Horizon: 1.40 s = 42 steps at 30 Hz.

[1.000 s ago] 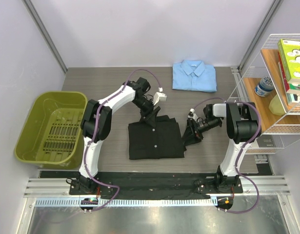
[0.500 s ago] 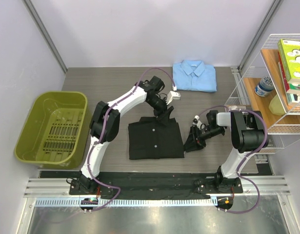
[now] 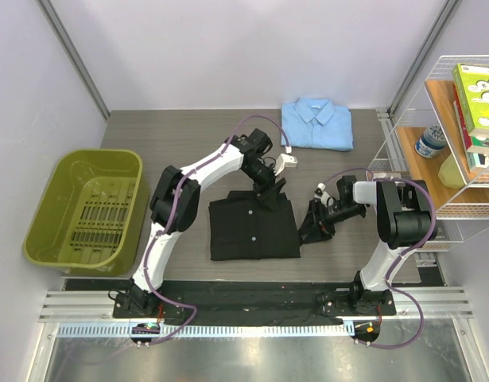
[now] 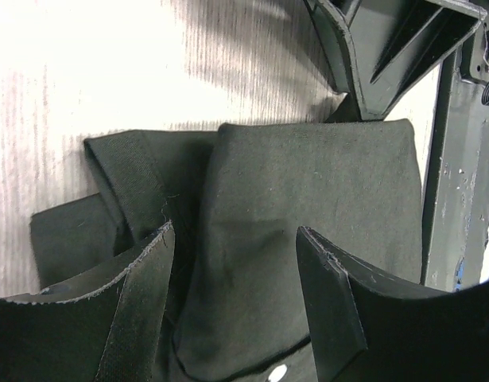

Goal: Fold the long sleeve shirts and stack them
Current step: Fold the shirt

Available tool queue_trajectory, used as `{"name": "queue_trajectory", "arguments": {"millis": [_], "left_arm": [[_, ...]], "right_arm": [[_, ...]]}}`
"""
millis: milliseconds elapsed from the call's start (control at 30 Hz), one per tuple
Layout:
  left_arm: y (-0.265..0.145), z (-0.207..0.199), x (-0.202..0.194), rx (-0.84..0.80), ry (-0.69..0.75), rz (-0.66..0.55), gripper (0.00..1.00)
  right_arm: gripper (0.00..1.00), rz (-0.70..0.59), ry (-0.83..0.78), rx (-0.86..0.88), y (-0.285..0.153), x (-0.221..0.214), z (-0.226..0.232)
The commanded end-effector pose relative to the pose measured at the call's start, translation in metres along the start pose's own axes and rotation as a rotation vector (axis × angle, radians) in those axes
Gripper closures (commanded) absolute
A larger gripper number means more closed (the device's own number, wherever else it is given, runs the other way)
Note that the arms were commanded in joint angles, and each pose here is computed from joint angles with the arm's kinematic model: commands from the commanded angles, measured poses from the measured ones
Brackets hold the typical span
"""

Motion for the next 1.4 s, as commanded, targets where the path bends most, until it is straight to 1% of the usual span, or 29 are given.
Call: {"name": "queue_trajectory", "arguments": {"millis": [0, 67, 100, 167, 200, 267, 367, 400, 467, 500, 533, 600, 667, 767, 833, 867, 900, 1133, 1233, 1267, 1367], "left_arm": [[0.003, -0.002, 0.014, -0.019, 0.035, -0.032, 0.37], [0.006, -0.003, 0.013, -0.025, 0.039, -0.028, 0.38], [0.007, -0.002, 0.013, -0.026, 0.037, -0.027, 0.4], [0.008, -0.002, 0.013, -0.027, 0.029, -0.032, 0.42], [0.008, -0.001, 0.014, -0.027, 0.028, -0.034, 0.44], [0.008, -0.001, 0.016, -0.026, 0.032, -0.041, 0.45], [0.008, 0.0, 0.017, -0.025, 0.027, -0.045, 0.45], [0.009, 0.001, 0.017, -0.024, 0.025, -0.044, 0.45], [0.009, 0.001, 0.018, -0.019, 0.019, -0.047, 0.5], [0.01, 0.002, 0.018, -0.018, 0.017, -0.047, 0.55], [0.009, 0.002, 0.018, -0.018, 0.018, -0.048, 0.55], [0.01, 0.002, 0.018, -0.019, 0.012, -0.049, 0.55], [0.011, 0.003, 0.018, -0.018, 0.012, -0.052, 0.52], [0.011, 0.004, 0.019, -0.015, 0.005, -0.053, 0.49], [0.012, 0.005, 0.019, -0.013, 0.006, -0.053, 0.48], [0.012, 0.005, 0.019, -0.014, 0.006, -0.054, 0.47], [0.012, 0.004, 0.019, -0.016, 0.006, -0.055, 0.46], [0.011, 0.003, 0.02, -0.017, 0.003, -0.056, 0.43], [0.011, 0.004, 0.022, -0.017, 0.003, -0.065, 0.44], [0.011, 0.004, 0.023, -0.017, 0.0, -0.067, 0.47], [0.012, 0.004, 0.025, -0.029, -0.006, -0.072, 0.56]], "right_arm": [[0.5, -0.061, -0.092, -0.012, -0.01, 0.014, 0.01], [0.55, -0.058, -0.108, 0.03, -0.011, 0.012, 0.017], [0.61, -0.056, -0.108, 0.047, -0.01, 0.011, 0.018], [0.7, -0.051, -0.103, 0.068, -0.008, 0.009, 0.02], [0.75, -0.047, -0.1, 0.083, -0.008, 0.009, 0.021], [0.77, -0.033, -0.09, 0.082, -0.005, 0.008, 0.019], [0.76, -0.008, -0.069, 0.087, -0.001, 0.006, 0.016], [0.78, -0.002, -0.063, 0.092, -0.001, 0.006, 0.016], [0.82, 0.016, -0.05, 0.095, 0.001, 0.003, 0.014], [0.85, 0.025, -0.046, 0.094, 0.002, 0.001, 0.014], [0.86, 0.037, -0.04, 0.091, 0.002, -0.002, 0.013], [0.85, 0.053, -0.042, 0.087, 0.003, -0.005, 0.012], [0.81, 0.06, -0.042, 0.097, 0.003, -0.006, 0.014], [0.75, 0.071, -0.031, 0.11, 0.003, -0.007, 0.017], [0.72, 0.077, -0.048, 0.124, 0.002, -0.009, 0.019], [0.68, 0.077, -0.048, 0.127, 0.001, -0.009, 0.02], [0.67, 0.077, -0.052, 0.13, 0.001, -0.009, 0.021], [0.66, 0.058, -0.079, 0.15, -0.006, -0.011, 0.027], [0.76, 0.067, -0.074, 0.142, -0.002, -0.012, 0.024], [0.83, 0.069, -0.068, 0.141, -0.001, -0.011, 0.023], [0.96, 0.086, -0.059, 0.143, 0.003, -0.009, 0.019]]}}
Point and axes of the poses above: each gripper's point midway between its finger pads, its own y axis out along the fingers, its own z axis along the line the jaws close on, x = y × z, the point moved 1 cm from there along -y, back along the fingers, and after that the axes turned 6 degrees about y, right-handed, at the moved point
